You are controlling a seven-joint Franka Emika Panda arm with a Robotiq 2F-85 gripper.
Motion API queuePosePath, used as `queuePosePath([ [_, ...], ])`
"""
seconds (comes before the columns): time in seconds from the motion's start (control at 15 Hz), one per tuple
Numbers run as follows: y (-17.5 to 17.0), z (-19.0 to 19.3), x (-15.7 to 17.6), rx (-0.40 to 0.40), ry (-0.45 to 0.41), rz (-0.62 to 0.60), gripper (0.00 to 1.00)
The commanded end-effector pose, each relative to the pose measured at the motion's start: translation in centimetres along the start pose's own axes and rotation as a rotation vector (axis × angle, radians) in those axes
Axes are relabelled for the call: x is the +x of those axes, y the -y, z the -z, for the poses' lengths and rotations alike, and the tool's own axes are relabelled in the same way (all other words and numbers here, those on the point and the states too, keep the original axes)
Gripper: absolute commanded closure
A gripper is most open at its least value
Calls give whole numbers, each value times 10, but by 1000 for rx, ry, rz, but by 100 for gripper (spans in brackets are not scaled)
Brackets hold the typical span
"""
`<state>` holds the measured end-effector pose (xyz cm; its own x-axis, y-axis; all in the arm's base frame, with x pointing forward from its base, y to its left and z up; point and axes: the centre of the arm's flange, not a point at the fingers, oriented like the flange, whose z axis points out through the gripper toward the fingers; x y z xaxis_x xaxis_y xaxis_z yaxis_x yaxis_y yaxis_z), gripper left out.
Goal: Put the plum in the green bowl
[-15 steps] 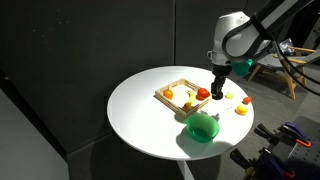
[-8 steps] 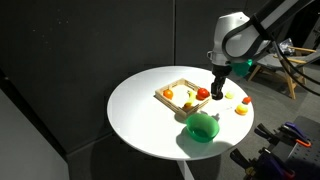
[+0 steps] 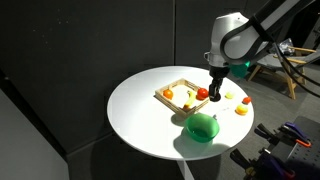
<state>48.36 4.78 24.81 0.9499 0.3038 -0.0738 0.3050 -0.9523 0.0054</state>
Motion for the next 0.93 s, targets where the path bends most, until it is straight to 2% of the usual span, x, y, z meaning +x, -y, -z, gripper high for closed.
queuePosePath([
  [0.0, 12, 6, -2, -24, -33, 38, 65],
  [0.4, 33, 5, -4, -55, -79, 107, 65],
  [0.87, 60, -1, -14, -33, -61, 137, 65],
])
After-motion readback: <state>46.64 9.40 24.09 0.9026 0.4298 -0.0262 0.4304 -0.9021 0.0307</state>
